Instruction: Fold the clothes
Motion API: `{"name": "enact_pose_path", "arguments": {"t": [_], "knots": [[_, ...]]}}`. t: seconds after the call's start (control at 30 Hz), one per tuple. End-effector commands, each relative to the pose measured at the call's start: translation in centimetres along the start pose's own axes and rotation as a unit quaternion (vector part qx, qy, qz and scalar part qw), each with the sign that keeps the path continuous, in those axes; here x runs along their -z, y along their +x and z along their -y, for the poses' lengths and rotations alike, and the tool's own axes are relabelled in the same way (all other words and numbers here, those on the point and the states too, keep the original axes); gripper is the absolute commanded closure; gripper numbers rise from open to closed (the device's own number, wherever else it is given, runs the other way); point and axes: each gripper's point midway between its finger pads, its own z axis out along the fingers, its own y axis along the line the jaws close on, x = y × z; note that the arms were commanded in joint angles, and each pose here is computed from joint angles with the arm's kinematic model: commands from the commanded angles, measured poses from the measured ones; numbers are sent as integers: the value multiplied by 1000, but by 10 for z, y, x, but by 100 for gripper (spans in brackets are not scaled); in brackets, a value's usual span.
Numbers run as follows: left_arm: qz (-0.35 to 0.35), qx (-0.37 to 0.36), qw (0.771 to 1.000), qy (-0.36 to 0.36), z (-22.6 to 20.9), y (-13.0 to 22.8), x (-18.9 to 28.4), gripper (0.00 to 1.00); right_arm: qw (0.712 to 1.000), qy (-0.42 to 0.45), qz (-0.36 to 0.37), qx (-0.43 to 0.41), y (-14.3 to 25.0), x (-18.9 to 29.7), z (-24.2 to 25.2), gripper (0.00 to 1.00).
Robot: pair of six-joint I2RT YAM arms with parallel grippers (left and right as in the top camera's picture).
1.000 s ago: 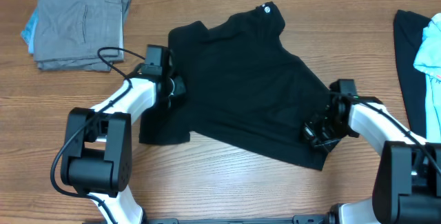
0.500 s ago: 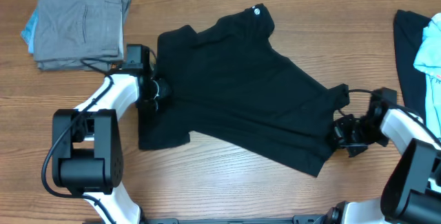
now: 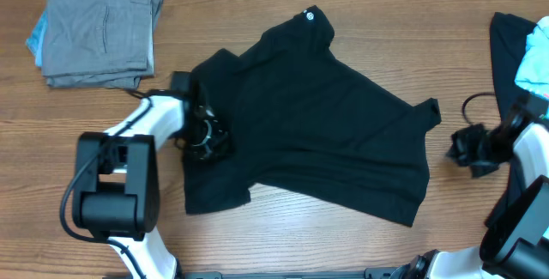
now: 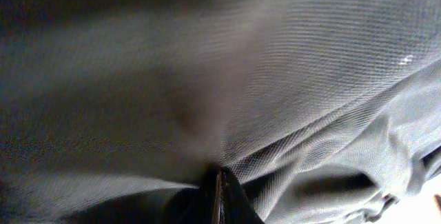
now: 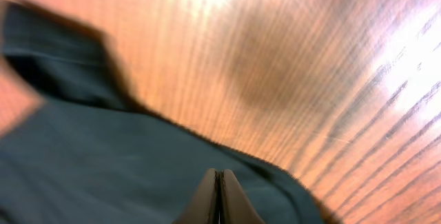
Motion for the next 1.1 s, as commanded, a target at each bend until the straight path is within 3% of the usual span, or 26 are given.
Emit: {"name": "enact_pose_path", "arguments": {"t": [0.0, 0.2, 0.33, 0.83, 1.07], "knots": [[-23, -7, 999, -31, 0, 23, -27, 96, 999, -13, 26, 17, -17, 22, -18, 96], [8, -52, 998, -22, 30, 19, -32, 96, 987, -39, 4, 154, 12, 18, -54, 96], [25, -50, 998, -39, 29, 10, -24, 96, 980, -24, 9, 199, 29, 7, -70, 96], [67, 39, 984, -158, -47, -19, 12, 83, 980, 60, -32, 187, 37, -47, -50, 96], [66, 59, 983, -160, -70, -29, 26, 80, 979, 79, -31, 186, 35, -60, -37, 96]]}}
